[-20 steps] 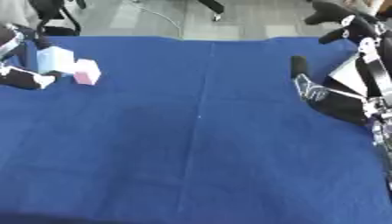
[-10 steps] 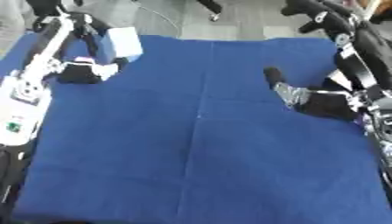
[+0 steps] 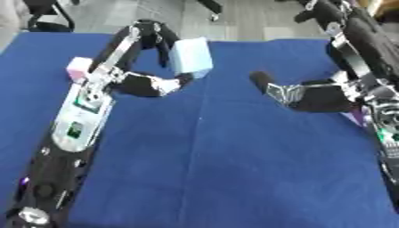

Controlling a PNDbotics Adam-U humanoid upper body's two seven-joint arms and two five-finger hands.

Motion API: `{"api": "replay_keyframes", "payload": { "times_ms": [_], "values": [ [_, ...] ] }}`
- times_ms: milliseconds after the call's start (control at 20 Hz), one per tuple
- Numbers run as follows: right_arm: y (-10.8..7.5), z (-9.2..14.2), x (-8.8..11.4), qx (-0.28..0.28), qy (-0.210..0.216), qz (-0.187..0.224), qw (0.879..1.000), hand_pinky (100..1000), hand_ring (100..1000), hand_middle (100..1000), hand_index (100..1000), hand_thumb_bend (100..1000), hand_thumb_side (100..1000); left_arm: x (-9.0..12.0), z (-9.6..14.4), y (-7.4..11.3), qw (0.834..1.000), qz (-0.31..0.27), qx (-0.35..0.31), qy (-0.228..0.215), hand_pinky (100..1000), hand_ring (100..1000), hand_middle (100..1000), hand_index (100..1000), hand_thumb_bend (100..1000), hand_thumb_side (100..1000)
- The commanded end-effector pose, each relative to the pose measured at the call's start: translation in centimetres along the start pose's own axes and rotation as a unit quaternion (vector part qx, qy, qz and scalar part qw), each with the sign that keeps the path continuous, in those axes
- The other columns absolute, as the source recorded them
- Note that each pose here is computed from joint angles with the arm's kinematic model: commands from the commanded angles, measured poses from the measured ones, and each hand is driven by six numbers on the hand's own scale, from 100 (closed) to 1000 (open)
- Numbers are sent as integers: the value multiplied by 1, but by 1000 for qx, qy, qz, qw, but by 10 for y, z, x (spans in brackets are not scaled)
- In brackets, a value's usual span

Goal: Pick up the objects with one hand, pass them to the other hand, and then place them into the box on the other side of the table.

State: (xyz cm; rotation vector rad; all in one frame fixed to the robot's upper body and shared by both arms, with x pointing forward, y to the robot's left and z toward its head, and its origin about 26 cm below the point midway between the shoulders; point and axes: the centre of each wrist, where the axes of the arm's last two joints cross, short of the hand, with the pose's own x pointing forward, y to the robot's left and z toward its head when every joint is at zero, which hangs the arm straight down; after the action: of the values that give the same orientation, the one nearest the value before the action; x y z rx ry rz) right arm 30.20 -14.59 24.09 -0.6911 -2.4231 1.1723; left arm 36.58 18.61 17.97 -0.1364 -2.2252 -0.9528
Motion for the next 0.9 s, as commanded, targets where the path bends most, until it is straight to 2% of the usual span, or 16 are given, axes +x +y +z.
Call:
{"api": "replay_keyframes", "payload": {
  "times_ms": [50, 250, 600, 900],
  "values": [
    [-7, -4, 6, -10, 1, -3, 1000, 679, 935, 826, 991, 432, 489, 12, -9, -1, 999, 0, -15, -32, 529, 337, 337, 421, 403, 123],
    [-4, -5, 9, -2, 4, -23, 1000, 664, 932, 816, 991, 417, 501, 13, -12, -7, 999, -4, -27, -37, 532, 339, 340, 424, 400, 124],
    [0, -6, 14, 44, 8, -80, 996, 627, 930, 797, 987, 363, 538, 24, -22, -5, 998, -21, -21, -62, 535, 342, 342, 427, 385, 118],
    [1, -5, 14, 65, 20, -106, 992, 606, 927, 782, 980, 334, 563, 22, -24, -3, 998, -34, -8, -52, 533, 341, 341, 426, 377, 109]
  ]
}}
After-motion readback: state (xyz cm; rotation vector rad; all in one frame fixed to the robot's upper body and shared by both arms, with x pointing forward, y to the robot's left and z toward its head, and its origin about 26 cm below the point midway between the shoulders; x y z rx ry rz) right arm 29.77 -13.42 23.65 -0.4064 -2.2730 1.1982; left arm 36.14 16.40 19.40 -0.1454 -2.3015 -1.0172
